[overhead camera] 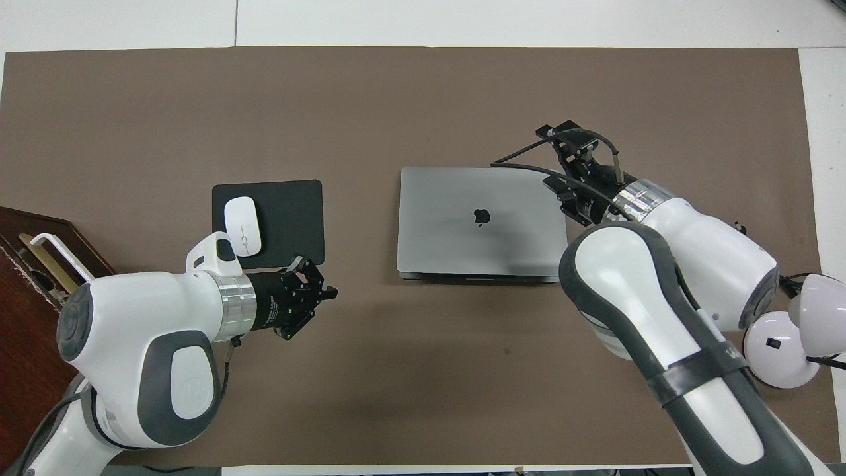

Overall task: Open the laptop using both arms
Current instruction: 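Move the left gripper toward the laptop while the right gripper approaches its lid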

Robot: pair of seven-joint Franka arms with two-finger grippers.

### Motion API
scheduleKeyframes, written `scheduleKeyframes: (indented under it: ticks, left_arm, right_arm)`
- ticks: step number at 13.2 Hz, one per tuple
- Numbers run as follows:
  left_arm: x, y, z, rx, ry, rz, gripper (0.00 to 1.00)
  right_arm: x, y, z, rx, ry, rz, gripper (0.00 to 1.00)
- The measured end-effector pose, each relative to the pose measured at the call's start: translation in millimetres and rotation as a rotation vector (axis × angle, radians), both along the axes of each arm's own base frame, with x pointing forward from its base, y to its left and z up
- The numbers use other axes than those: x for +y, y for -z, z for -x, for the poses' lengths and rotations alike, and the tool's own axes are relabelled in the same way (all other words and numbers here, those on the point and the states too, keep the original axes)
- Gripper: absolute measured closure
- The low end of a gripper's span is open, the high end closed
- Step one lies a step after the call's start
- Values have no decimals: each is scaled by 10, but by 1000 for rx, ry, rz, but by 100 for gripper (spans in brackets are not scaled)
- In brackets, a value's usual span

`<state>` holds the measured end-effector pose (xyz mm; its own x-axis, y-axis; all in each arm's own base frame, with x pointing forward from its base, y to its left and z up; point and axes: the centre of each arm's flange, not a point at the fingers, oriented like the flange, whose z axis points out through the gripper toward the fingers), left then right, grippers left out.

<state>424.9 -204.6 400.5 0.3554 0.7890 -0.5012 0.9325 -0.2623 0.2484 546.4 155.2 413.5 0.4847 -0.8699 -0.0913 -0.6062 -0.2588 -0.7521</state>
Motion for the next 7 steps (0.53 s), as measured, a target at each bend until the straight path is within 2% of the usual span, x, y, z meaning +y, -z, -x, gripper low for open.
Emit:
scheduleKeyframes:
  ticks: [1, 4, 7]
  left_arm:
    - [10, 59, -21, 59, -101, 59, 99]
    - [55, 338, -93, 151, -312, 147, 99]
    - [113, 651, -71, 267, -540, 273, 99]
  right_arm:
    - [50, -1, 84, 1, 0, -8, 0]
    - [82, 28, 325, 15, 7, -26, 0]
    - [73, 78, 551, 35, -2, -43, 0]
